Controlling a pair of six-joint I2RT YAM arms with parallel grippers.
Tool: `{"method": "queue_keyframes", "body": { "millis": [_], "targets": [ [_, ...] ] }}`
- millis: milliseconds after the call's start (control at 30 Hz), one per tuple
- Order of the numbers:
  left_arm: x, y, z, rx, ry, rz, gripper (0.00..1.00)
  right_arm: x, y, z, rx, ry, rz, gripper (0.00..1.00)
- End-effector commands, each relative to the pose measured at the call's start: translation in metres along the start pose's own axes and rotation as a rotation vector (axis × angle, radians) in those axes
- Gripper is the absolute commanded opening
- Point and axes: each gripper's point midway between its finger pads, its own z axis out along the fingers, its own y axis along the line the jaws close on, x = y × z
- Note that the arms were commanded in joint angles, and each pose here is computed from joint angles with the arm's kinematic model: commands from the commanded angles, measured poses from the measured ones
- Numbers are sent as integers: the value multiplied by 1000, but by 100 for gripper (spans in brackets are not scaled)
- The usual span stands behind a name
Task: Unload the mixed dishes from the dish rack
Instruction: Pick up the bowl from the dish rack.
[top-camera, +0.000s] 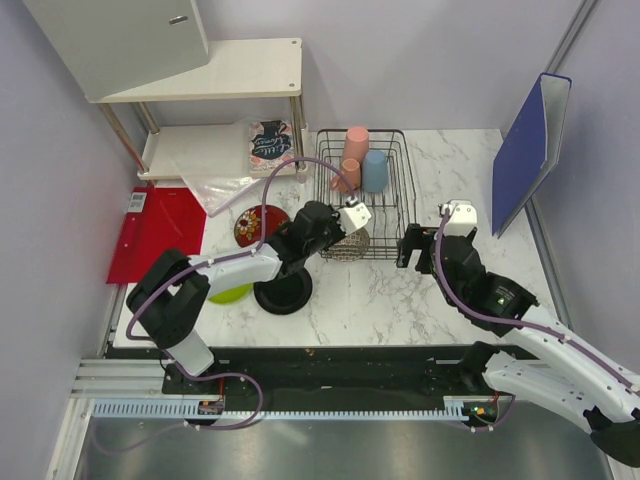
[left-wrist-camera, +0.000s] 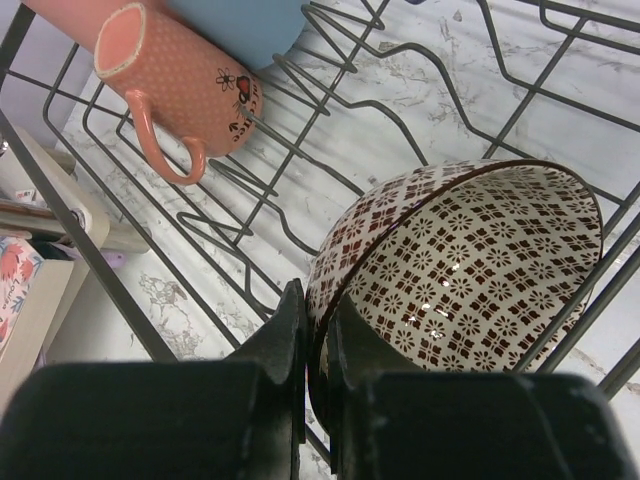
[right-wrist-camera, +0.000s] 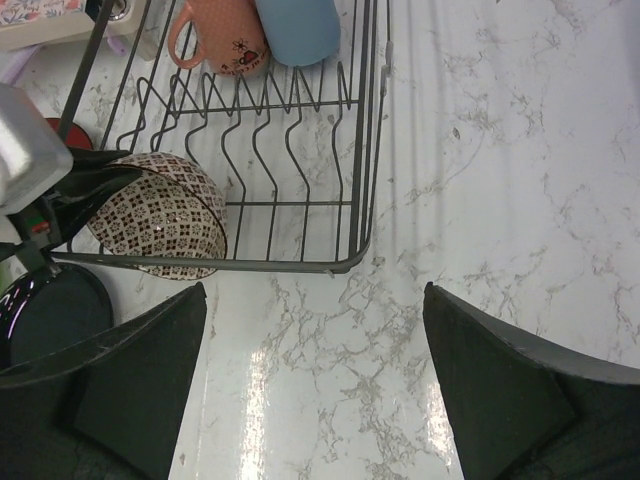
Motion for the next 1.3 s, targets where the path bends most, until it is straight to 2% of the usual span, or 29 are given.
{"method": "queue_keyframes", "body": {
  "millis": [0,233,400,500,600,700,733,800,900,933,1000,1033,1067,1100,1233,1267],
  "targets": [
    [-82,33,-26,-106,-291,-68,2,1,-2,4,22,-13,24,96],
    [-55,29,-10,-179,-289,-83,2,13,-4,10,37,7,12,96],
    [-52,27,1,-211,-306,-100,2,29,-13,24,106,59,-11,95],
    [-51,25,7,-218,-309,-105,2,43,-26,41,192,110,-21,90],
    [-52,26,9,-226,-319,-110,2,48,-38,58,243,130,-4,82],
    [-53,27,10,-237,-326,-107,2,52,-45,77,273,141,16,67],
    [-55,28,9,-243,-333,-108,2,52,-49,82,283,147,30,60],
    [-56,29,10,-245,-337,-104,2,59,-48,96,287,173,30,54],
    [-55,28,11,-246,-339,-106,2,64,-44,111,271,197,37,37],
    [-55,27,10,-247,-341,-106,2,64,-44,113,271,198,41,28],
    [-54,28,10,-251,-341,-106,2,69,-44,119,274,212,36,20],
    [-54,28,9,-253,-341,-103,2,72,-45,120,277,220,34,9],
    [-54,29,8,-257,-346,-105,2,74,-45,121,277,224,35,3],
    [-55,29,8,-260,-351,-103,2,77,-46,121,278,230,34,0],
    [-54,32,2,-292,-386,-101,2,89,-50,124,283,255,40,0],
    [-64,39,-5,-324,-445,-111,2,91,-49,124,280,261,46,0]
  ]
}}
